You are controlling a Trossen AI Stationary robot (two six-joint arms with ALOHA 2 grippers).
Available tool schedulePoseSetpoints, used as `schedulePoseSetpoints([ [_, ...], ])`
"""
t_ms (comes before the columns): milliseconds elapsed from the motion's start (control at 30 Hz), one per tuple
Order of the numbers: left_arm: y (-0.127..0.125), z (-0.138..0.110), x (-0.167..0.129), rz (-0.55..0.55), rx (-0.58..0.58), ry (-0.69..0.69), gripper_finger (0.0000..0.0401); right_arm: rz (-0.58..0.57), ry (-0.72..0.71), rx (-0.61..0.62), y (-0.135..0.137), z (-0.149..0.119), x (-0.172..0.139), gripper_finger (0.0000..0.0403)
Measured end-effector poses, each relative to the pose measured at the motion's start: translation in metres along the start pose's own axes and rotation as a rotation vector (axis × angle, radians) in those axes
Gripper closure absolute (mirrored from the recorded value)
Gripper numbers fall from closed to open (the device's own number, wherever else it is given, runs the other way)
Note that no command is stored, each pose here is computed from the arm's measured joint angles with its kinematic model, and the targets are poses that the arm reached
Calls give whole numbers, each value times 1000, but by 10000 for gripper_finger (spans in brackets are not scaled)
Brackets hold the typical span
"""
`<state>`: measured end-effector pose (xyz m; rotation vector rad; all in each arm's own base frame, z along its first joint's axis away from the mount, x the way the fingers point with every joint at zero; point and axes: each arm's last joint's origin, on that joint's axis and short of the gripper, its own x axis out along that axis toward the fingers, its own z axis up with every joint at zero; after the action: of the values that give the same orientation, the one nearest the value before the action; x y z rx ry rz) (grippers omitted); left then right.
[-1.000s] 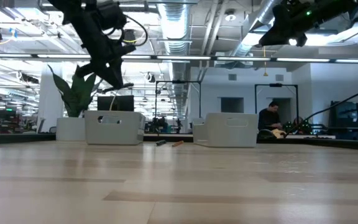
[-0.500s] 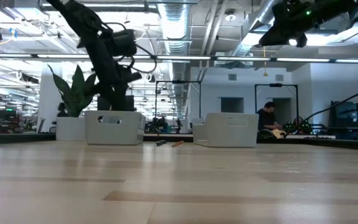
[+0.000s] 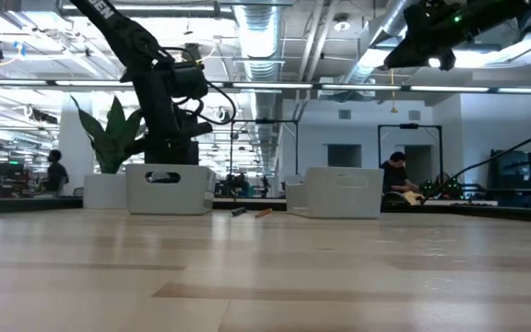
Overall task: Sort pens & pencils
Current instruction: Put the black pen into the left gray bin, then adjust the left gray bin
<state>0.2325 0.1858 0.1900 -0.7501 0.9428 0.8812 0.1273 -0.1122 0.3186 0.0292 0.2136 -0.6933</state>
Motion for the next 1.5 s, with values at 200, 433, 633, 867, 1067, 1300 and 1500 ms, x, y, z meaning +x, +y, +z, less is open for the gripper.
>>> schedulePoseSetpoints([
  [200,0,0,0,-1,-2,0,369,0,0,0,0,0,0,281],
  [433,0,0,0,-7,-12,2,366,0,1,0,0,0,0,281],
  [633,0,1,0,-2,-16,-14,336,0,1,-1,0,0,0,281],
  [867,-1,2,0,6,-33,-31,322,0,2,-1,0,0,0,281],
  [1067,-7,9,-6,-119,-189,2,322,0,2,-1,0,0,0,281],
  [1300,-32,36,-24,-450,-167,-82,321,0,2,-1,0,0,0,281],
  [1500,-52,57,-46,-579,-206,-233,321,0,4,-1,0,0,0,281],
])
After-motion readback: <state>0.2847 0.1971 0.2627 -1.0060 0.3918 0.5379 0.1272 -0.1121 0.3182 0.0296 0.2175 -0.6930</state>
